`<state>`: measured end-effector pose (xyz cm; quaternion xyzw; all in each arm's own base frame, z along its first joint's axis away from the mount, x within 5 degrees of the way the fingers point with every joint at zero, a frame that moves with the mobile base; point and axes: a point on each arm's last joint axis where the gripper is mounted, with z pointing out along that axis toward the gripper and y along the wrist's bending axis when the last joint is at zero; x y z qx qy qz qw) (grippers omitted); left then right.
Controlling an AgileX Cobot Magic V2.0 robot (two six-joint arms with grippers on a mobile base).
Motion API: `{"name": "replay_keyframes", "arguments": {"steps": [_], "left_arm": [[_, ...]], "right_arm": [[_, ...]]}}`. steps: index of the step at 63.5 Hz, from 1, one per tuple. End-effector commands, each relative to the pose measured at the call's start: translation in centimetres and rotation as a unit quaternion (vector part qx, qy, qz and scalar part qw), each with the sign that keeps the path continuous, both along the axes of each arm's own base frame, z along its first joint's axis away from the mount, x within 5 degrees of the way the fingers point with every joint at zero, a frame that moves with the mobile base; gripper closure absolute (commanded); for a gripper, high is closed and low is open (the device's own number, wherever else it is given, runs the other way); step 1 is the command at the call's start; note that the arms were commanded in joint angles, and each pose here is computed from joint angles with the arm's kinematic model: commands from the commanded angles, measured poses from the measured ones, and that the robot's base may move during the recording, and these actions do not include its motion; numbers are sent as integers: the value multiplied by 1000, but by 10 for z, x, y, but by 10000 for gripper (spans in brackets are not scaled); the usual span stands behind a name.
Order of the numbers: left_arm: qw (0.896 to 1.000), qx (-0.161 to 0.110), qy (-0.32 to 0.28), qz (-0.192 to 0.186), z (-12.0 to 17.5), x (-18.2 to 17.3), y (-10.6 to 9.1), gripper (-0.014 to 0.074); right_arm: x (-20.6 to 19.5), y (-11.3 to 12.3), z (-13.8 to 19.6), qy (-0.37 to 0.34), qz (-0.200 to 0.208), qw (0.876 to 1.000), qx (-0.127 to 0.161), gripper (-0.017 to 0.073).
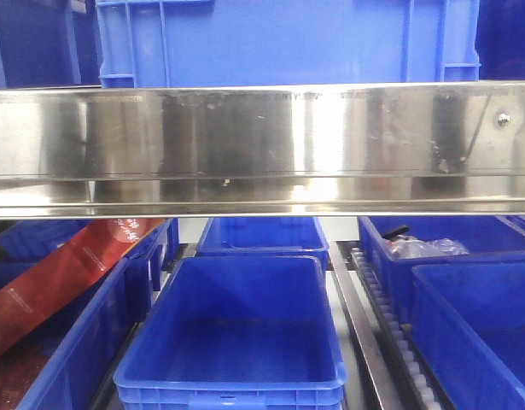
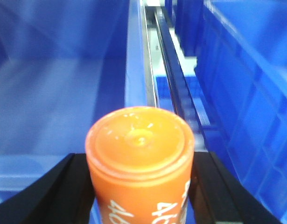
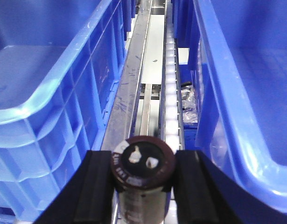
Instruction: Place cylindrical capacitor in blue bin on shelf
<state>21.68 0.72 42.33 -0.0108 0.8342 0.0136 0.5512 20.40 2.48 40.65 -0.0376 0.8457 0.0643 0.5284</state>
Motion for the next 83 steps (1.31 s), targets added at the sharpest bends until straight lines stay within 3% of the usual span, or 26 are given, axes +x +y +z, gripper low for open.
{"name": "replay_keyframes", "arguments": {"steps": [1,38,67,83], "left_arm": [[1000,1,-22,-2,6,1,-1,705],[1000,1,-22,-2,6,1,-1,705],[998,-4,-62,-4,13,3,-1,705],[992,-2,-124,-8,55,-1,-3,705]], "right_arm": [[0,-1,6,-21,-2,1000,-2,721],[0,-1,6,-21,-2,1000,-2,721],[-1,0,6,-20,-1,1000,7,721],[0,2,8,-28,1,999,25,721]]}}
